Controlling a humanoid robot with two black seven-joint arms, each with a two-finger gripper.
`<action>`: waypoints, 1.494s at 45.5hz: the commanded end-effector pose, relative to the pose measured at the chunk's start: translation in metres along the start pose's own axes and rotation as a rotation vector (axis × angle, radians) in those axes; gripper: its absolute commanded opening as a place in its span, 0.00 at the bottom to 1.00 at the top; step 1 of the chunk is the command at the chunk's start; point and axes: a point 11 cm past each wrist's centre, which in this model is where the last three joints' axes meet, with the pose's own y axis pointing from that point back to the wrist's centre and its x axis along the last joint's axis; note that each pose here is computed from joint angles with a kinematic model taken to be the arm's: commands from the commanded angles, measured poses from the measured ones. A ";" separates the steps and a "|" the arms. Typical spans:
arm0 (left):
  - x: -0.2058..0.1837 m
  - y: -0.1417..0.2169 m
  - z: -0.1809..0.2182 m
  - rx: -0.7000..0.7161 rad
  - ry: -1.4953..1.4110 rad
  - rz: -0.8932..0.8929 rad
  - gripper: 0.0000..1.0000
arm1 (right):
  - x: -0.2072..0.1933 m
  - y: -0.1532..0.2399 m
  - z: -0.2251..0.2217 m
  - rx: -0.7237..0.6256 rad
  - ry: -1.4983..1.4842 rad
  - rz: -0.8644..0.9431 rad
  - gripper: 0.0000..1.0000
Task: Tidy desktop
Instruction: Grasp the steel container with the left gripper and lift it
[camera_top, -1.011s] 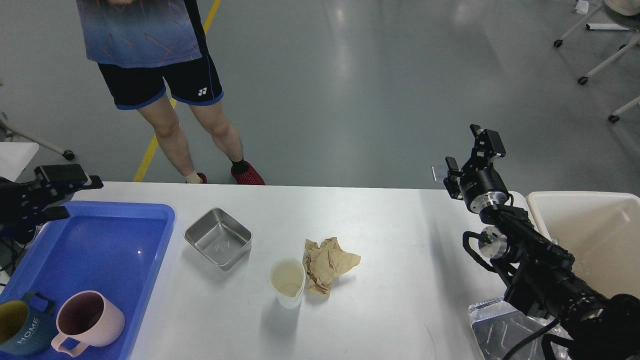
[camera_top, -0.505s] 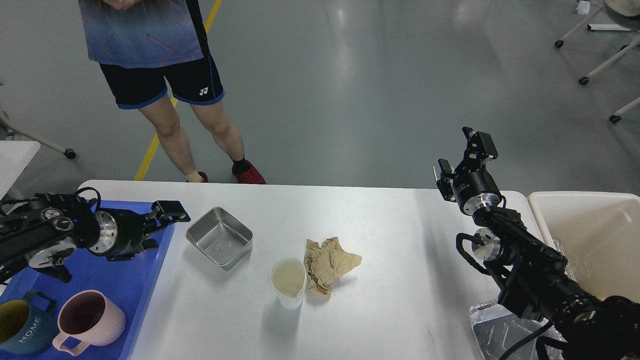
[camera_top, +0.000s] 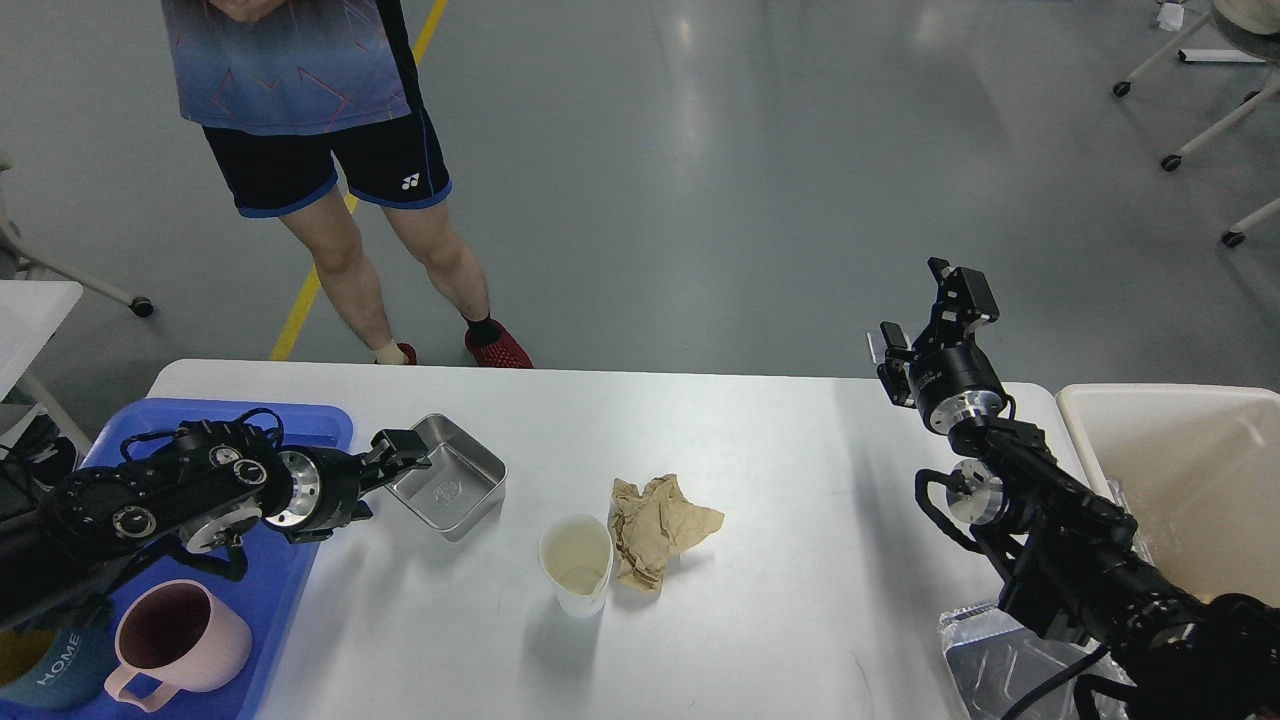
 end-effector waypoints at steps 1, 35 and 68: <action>-0.005 -0.004 -0.001 0.005 0.005 -0.001 0.91 | -0.001 0.000 0.000 0.001 -0.001 -0.001 1.00; -0.034 -0.025 -0.010 0.046 0.033 -0.037 0.19 | 0.006 0.001 0.000 -0.002 0.009 0.017 1.00; 0.019 0.015 -0.010 0.072 -0.026 -0.015 0.00 | 0.007 0.001 -0.001 0.000 0.017 0.030 1.00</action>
